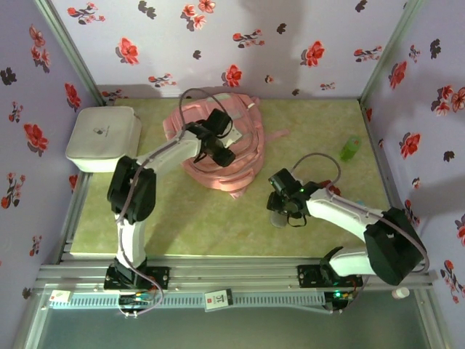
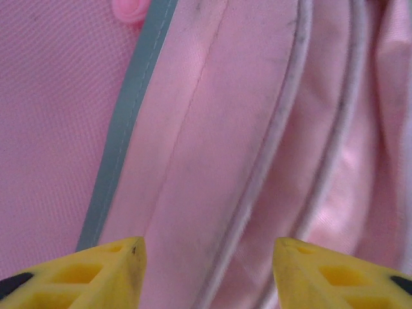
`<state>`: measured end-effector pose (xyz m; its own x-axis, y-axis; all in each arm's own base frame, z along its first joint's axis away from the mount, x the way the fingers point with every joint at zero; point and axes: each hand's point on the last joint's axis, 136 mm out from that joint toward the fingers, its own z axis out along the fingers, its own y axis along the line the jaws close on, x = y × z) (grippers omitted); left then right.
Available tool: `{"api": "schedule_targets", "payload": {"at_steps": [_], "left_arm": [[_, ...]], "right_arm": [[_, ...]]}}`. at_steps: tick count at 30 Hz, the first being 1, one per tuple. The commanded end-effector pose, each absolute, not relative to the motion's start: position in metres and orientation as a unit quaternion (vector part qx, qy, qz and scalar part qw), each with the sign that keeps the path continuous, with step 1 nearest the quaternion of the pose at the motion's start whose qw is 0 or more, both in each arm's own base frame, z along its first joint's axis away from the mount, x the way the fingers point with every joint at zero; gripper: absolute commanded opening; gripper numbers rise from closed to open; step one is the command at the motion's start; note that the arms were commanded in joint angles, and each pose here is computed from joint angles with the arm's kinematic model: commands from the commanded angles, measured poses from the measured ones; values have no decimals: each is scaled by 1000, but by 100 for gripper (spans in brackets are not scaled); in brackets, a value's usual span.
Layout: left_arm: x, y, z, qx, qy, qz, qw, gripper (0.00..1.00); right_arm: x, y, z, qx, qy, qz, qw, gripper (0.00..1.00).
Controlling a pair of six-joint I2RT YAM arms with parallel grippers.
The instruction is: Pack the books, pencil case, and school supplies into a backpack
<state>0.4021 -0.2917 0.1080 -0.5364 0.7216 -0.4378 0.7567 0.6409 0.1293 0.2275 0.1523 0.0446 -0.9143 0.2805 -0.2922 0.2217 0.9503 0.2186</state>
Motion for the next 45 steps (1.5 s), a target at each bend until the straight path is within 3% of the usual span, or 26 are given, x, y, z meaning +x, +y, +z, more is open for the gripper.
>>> {"api": "schedule_targets", "payload": {"at_steps": [1,4,11,16,31,36,45], "left_arm": [[407,-286,99,473,856,9,207,53],[411,-288,94,491,847,19,202,51],[425,-294,122,472,845,29,250,15],[421,-303,169,465,829,-1,311,0],[385,-348,333,378,783,-169,464,0],[382,-353,359,347,777,-197,487,0],[384,-339,384,307,766,-190,532,0]], "right_arm": [[236,162,50,132,968,126,171,57],[242,165,54,138,964,138,178,57],[262,177,68,151,949,189,203,58],[273,185,80,148,941,217,216,58],[319,213,173,171,856,396,285,60],[347,232,191,196,830,437,286,59],[399,260,174,245,814,463,252,64]]}}
